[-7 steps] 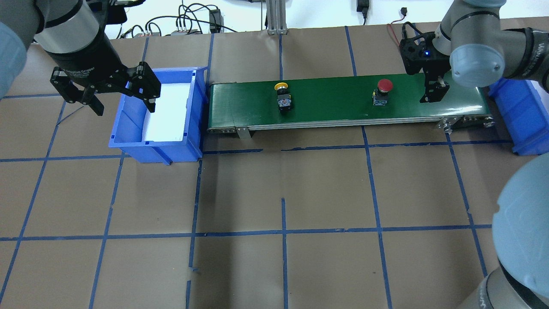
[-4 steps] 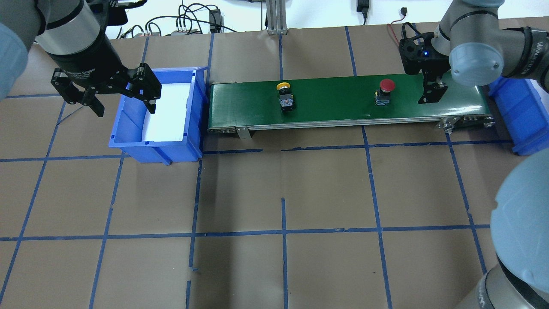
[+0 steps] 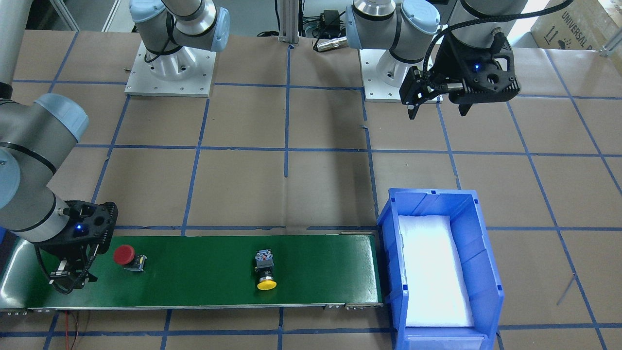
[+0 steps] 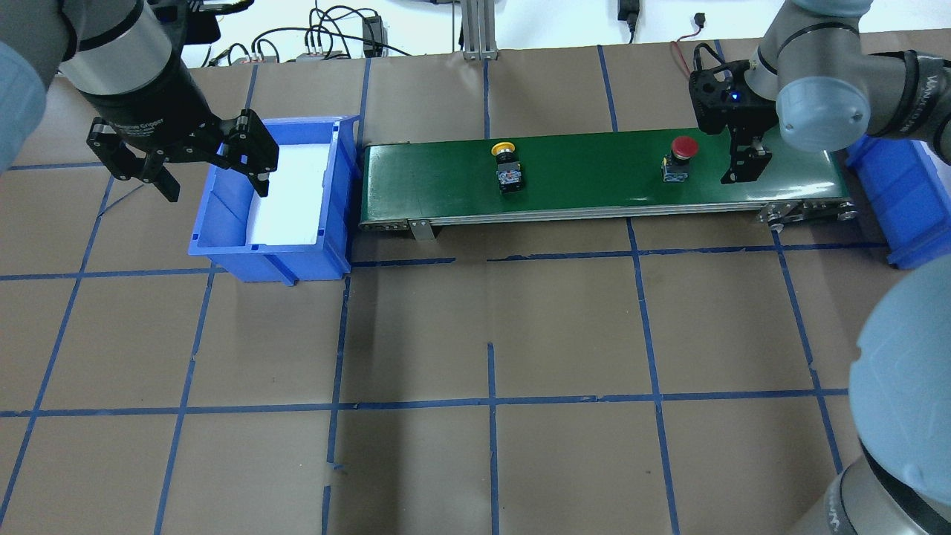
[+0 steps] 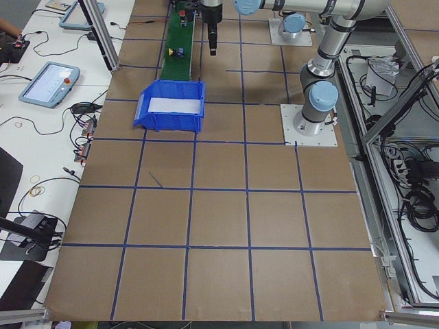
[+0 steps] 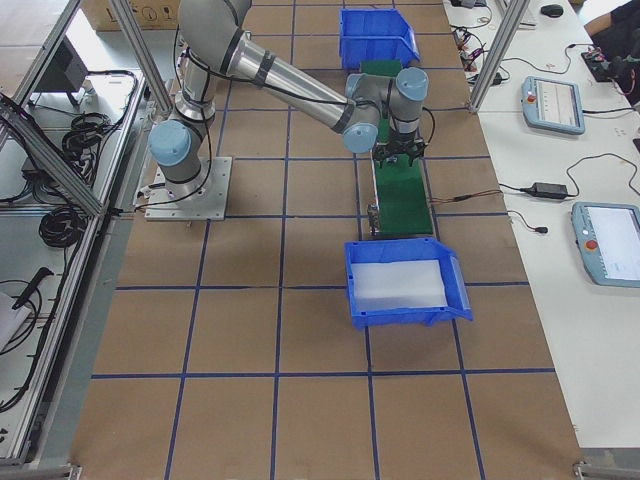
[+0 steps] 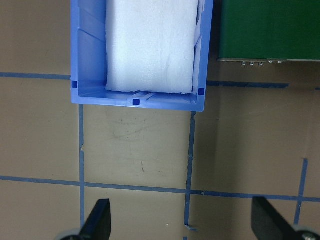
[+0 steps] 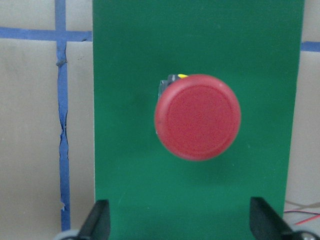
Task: Transport two buttons from left to right
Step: 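Hold the right gripper open at the belt's end as the red button arrives, then close the right gripper on the red-capped button and lift it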
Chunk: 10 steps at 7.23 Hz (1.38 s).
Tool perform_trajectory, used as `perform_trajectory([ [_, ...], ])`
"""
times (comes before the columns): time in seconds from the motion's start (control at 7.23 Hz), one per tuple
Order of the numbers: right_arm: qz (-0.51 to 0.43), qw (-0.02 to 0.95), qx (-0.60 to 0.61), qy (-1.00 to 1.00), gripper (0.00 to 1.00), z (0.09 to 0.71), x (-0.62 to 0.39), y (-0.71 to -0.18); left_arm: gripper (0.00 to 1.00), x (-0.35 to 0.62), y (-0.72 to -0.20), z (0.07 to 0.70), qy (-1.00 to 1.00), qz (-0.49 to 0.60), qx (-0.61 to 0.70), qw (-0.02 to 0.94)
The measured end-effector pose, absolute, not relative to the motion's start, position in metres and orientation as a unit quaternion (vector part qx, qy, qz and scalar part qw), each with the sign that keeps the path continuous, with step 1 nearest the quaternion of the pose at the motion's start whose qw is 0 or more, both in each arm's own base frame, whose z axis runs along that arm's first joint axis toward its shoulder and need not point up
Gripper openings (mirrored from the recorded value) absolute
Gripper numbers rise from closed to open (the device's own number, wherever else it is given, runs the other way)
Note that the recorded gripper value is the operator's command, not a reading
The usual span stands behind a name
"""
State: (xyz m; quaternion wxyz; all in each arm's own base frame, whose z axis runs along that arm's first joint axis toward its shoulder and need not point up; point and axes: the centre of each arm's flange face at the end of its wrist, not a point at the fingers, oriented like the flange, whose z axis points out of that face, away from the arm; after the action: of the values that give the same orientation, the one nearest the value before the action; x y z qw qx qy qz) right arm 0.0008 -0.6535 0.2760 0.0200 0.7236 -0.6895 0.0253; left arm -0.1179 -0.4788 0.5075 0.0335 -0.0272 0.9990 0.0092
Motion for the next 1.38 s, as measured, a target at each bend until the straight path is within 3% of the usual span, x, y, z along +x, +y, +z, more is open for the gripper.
perform_trajectory([
  [0.28,0.024,0.020,0.724,-0.689,0.89,0.2759,0.0000,-0.6543,1.00,-0.1178,-0.4787,0.5074,0.999,0.009,-0.026,0.034],
  [1.38,0.010,0.009,0.718,-0.696,0.90,0.2667,-0.0010,-0.6539,1.00,-0.1177,-0.4780,0.5065,0.999,0.010,-0.025,0.034],
])
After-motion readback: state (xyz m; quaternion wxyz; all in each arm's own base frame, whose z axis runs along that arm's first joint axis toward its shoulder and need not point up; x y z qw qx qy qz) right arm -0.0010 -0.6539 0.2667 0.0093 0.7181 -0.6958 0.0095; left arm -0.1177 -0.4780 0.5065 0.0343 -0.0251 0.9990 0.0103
